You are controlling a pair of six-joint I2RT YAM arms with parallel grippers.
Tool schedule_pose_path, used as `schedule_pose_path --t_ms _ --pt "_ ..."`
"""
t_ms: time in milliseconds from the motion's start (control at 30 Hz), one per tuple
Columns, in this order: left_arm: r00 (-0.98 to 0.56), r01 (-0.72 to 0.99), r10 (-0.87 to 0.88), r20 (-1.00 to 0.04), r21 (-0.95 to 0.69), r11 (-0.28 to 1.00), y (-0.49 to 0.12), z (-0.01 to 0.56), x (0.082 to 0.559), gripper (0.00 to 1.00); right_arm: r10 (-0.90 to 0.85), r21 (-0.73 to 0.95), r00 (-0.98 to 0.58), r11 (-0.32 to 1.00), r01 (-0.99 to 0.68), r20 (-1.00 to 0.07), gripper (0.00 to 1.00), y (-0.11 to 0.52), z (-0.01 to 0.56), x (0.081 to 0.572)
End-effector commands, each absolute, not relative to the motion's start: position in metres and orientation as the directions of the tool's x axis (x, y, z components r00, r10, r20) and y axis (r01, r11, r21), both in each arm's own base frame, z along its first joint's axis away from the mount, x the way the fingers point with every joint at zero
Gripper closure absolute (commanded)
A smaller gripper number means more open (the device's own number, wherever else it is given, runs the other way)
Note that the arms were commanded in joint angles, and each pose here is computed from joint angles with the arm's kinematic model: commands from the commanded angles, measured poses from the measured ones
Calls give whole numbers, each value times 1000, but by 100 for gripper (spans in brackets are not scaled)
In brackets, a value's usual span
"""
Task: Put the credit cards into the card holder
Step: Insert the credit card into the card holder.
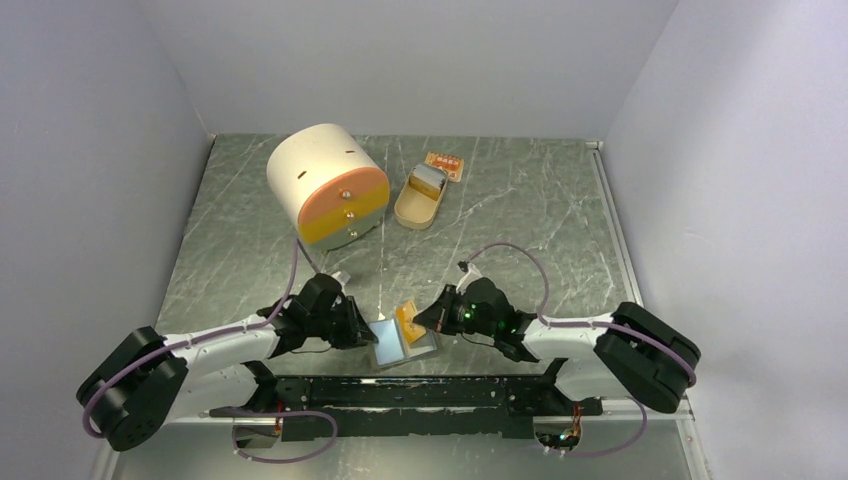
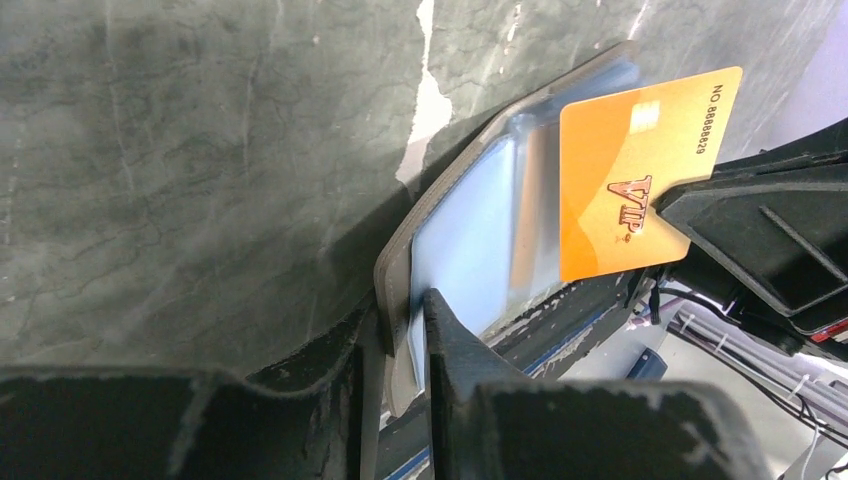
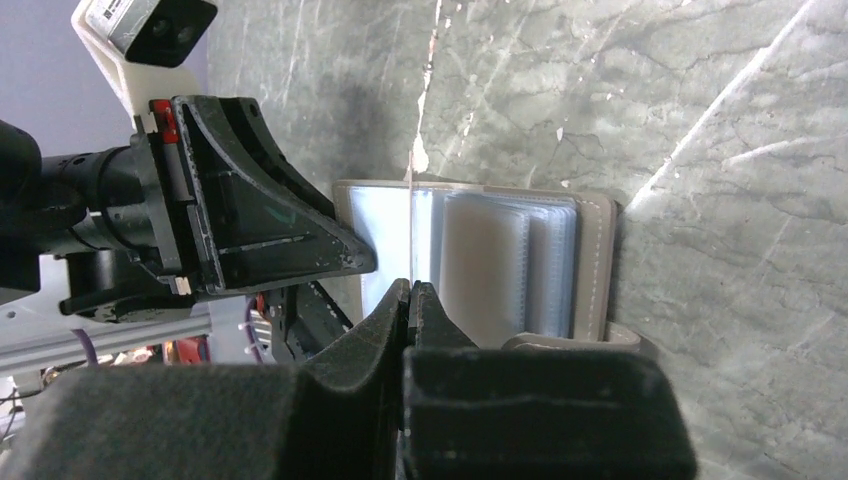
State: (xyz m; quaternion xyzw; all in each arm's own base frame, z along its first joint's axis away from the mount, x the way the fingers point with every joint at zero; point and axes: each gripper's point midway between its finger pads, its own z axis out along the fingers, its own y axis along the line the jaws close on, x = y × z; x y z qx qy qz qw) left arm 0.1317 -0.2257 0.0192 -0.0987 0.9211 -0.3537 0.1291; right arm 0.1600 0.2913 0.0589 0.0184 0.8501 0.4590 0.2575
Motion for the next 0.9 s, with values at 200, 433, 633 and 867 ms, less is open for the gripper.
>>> schedule_pose_path --t_ms 200,433,633,867 --pt "-948 -118 -280 -152 -650 751 -220 7 130 78 249 816 -871 523 -247 -424 100 300 53 151" --pt "-950 -116 -276 -145 -658 744 -222 6 129 79 240 820 -882 522 -236 -407 100 300 42 145" --pt "-950 -118 -276 -144 -653 748 -221 5 129 80 233 832 -891 504 -231 -388 100 302 40 140" --pt "-948 -122 -282 -146 -652 748 -220 5 130 81 281 804 -874 566 -183 -397 100 285 32 144"
